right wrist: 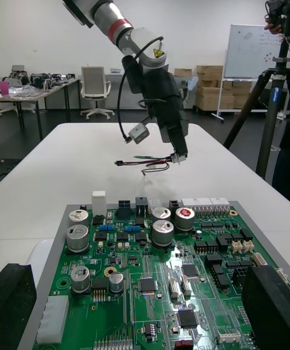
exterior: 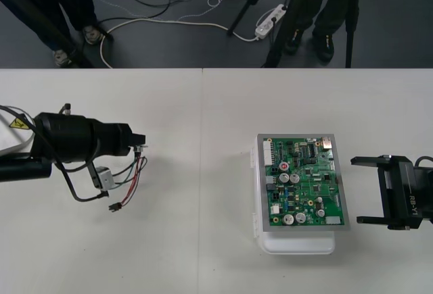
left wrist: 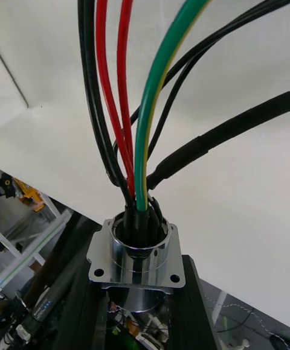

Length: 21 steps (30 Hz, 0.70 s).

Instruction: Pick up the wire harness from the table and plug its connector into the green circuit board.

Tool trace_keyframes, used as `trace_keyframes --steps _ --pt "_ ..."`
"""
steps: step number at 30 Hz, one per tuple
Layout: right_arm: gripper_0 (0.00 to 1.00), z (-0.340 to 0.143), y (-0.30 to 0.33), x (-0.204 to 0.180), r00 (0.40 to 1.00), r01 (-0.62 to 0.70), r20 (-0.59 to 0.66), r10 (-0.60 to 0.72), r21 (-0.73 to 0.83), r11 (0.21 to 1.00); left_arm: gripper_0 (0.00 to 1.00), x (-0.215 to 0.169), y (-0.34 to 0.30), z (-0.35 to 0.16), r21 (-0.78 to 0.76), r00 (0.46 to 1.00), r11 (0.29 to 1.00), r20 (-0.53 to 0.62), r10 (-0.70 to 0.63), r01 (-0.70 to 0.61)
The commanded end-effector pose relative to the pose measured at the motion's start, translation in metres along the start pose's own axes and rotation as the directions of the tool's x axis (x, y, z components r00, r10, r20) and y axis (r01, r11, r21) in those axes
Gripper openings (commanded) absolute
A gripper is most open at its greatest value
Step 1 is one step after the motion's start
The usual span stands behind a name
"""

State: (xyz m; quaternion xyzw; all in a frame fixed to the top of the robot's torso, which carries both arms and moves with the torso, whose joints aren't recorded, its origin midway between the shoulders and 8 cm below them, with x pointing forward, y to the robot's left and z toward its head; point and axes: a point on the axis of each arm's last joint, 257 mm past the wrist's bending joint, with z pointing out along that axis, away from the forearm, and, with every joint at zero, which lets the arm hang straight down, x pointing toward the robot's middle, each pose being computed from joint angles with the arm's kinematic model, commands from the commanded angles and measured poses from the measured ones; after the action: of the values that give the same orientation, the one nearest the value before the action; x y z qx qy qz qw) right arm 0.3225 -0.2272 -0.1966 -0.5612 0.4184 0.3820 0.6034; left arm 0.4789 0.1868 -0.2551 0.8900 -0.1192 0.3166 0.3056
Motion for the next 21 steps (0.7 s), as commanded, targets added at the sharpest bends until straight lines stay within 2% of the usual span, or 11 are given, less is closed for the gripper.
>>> trace_keyframes --steps 1,13,19,21 --pt "1.00 0.003 -0.008 -0.010 1.000 0.010 0.022 -0.009 -0.011 1.000 0.00 0.021 0.015 -0.022 -0.007 0.961 0.962 0.053 -0.272 0.273" --pt "1.00 0.004 -0.008 -0.010 1.000 -0.002 0.023 0.003 -0.012 1.000 0.00 0.039 0.030 -0.039 0.028 0.853 0.862 0.130 -0.505 0.506" --pt "1.00 0.003 -0.008 -0.010 1.000 -0.014 0.022 0.014 -0.011 1.000 0.00 0.049 0.045 -0.051 0.076 0.783 0.802 0.180 -0.596 0.593" --pt "1.00 0.004 -0.007 -0.009 1.000 -0.019 0.023 0.019 -0.012 1.000 0.00 0.050 0.051 -0.056 0.097 0.739 0.764 0.205 -0.642 0.638"
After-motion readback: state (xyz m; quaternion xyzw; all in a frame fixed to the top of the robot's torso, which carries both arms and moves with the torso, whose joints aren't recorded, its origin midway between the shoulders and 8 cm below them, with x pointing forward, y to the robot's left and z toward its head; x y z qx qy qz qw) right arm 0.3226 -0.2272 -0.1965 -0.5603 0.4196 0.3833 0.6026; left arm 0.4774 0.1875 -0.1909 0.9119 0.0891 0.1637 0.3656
